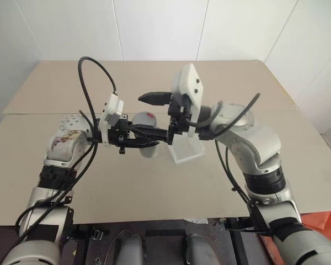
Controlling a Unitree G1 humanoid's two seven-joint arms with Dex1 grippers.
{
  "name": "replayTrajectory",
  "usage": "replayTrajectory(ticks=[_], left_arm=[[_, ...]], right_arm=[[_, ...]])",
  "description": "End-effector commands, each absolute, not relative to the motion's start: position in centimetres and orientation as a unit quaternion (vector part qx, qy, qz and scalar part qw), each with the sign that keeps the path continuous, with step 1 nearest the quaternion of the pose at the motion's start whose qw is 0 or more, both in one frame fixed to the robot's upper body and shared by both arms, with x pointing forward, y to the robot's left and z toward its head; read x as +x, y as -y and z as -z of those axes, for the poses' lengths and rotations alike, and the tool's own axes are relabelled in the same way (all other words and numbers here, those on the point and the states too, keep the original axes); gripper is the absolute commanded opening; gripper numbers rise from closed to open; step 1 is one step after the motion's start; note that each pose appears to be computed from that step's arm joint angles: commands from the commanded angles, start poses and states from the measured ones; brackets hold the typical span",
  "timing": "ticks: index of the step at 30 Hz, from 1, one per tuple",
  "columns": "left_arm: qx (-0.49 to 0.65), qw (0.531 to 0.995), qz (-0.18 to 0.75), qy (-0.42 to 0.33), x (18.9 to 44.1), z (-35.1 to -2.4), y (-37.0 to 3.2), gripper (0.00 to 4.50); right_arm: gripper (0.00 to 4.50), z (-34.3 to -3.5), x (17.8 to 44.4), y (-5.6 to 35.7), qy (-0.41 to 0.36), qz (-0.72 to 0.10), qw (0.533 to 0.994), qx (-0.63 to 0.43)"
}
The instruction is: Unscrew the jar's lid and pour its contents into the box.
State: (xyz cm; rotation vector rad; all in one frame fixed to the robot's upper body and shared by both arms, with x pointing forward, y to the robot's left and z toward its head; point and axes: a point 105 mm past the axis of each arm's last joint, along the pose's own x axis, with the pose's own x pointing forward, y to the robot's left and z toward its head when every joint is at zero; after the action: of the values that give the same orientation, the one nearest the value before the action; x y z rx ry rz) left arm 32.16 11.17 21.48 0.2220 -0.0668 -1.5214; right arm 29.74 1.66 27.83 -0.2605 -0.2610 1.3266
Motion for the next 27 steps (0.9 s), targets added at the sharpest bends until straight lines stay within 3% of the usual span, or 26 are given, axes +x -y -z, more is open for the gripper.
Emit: replayTrajectory(ticks=[1,27], left_arm=[[0.12,0.712,0.69,0.052,31.8,-22.7,-11.1,1.93],[0.13,0.718,0.682,0.046,31.4,-22.8,-12.5,1.93]], right_arm=[[4.47,-28.9,29.7,-2.1,0.144,-0.612,0.767,-0.128],[4.47,-28.1,32.0,2.6,0.119,-0.56,0.806,-0.153]])
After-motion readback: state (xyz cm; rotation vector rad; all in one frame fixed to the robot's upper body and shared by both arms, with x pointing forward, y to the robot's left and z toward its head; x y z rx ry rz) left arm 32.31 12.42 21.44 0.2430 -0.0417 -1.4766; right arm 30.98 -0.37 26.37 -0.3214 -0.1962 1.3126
